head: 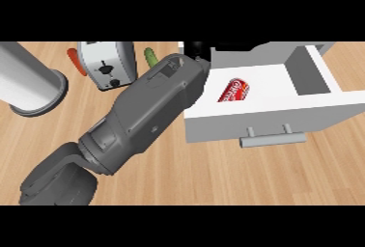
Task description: Pick up the can, place it into the drawer and close the drawer
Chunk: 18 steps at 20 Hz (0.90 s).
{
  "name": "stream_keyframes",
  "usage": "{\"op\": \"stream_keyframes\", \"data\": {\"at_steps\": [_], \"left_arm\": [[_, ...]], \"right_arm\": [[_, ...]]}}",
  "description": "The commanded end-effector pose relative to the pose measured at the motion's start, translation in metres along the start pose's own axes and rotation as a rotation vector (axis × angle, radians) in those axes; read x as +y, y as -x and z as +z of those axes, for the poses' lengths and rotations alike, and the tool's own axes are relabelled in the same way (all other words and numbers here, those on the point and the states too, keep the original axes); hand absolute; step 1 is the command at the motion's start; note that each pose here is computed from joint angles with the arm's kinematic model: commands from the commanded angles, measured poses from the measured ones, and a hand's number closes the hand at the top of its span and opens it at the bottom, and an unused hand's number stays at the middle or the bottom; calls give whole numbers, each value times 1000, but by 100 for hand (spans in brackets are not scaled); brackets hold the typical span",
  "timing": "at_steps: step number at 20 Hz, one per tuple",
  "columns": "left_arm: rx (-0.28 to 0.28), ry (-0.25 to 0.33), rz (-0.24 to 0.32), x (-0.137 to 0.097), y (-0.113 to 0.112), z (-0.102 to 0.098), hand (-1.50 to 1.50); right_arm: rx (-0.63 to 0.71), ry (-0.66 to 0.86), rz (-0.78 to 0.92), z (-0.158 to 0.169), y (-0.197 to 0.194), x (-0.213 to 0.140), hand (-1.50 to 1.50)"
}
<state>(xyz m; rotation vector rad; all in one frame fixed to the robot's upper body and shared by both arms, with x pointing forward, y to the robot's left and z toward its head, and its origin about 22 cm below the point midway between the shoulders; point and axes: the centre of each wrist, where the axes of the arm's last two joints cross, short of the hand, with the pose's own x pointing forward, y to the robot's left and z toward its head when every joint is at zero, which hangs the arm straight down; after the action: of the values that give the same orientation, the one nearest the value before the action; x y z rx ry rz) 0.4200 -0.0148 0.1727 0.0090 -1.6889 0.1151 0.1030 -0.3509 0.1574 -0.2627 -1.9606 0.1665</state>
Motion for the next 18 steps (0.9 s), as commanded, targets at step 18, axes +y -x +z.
{"op": "stream_keyframes", "data": {"at_steps": [18], "left_arm": [[-25, 14, 50, -8, -9, 6, -150]], "right_arm": [[-154, -166, 523, -91, 14, 100, -150]]}}
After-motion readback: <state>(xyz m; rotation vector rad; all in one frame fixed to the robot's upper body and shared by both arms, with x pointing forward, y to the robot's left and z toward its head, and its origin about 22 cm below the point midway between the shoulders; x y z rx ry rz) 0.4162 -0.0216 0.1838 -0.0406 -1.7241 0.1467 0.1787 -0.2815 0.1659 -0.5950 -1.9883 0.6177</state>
